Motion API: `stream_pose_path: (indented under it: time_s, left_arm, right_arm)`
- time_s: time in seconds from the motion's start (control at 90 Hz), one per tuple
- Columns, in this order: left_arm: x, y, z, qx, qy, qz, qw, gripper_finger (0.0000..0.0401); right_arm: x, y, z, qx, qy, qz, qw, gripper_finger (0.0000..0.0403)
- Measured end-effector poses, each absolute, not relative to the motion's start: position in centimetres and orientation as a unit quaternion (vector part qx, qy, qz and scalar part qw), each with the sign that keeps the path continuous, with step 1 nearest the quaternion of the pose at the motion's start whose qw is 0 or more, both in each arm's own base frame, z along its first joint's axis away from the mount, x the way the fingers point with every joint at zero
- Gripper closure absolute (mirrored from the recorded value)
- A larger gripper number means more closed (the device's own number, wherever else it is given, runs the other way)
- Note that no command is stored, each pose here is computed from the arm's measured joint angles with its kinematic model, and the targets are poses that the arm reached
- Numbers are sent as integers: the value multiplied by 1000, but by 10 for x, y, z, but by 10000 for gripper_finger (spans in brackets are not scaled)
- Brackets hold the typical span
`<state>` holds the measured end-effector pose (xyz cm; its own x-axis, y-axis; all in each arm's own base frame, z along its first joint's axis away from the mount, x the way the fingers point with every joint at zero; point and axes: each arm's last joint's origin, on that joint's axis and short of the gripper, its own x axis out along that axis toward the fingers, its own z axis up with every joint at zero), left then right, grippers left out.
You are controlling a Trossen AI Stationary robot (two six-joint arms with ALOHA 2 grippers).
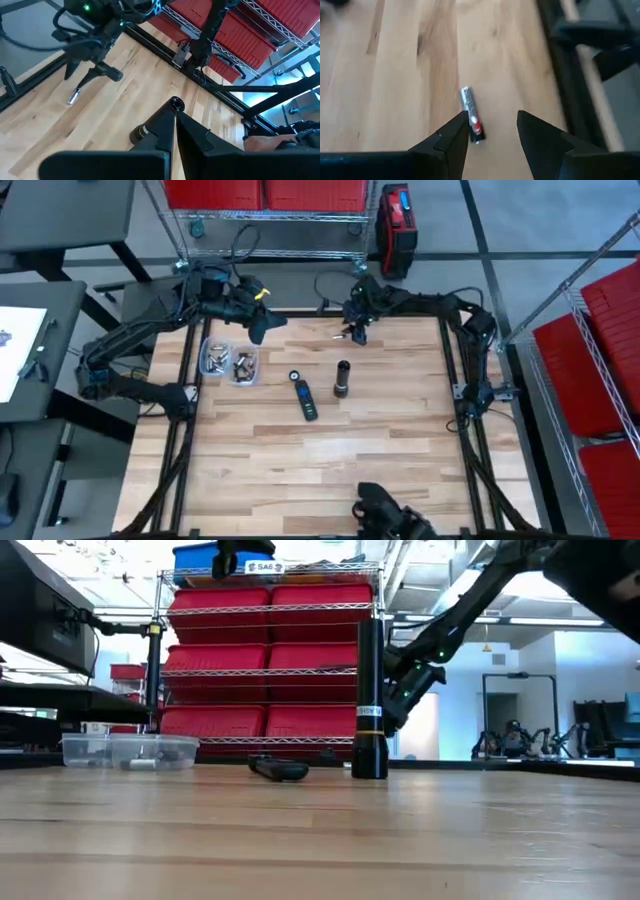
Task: Insert battery
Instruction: Insert the silver battery into the flashlight's battery compartment
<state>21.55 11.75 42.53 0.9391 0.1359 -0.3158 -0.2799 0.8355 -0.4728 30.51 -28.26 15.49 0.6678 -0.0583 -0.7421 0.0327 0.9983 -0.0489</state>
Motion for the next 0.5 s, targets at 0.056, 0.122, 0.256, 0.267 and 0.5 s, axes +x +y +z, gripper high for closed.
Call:
stream_pose_path:
  time_s: [0.056, 0.122, 0.256, 0.267, 0.5]
  left_arm:
    - [215, 117, 425, -264, 139, 110, 948, 401]
    - [215, 117, 424, -263, 144, 110, 948, 401]
    - [215, 117, 423, -263, 151, 111, 946, 401]
    - [215, 117, 422, -263, 151, 111, 946, 401]
    - [214, 117, 422, -262, 153, 111, 946, 401]
  right_arm:
    - [306, -282, 156, -28, 405, -19, 914, 261]
    - [306, -280, 154, -34, 407, -13, 913, 267]
    - [307, -278, 152, -37, 411, -14, 911, 270]
    - [307, -278, 152, -38, 412, -15, 910, 270]
    - [307, -278, 152, -39, 414, -18, 909, 263]
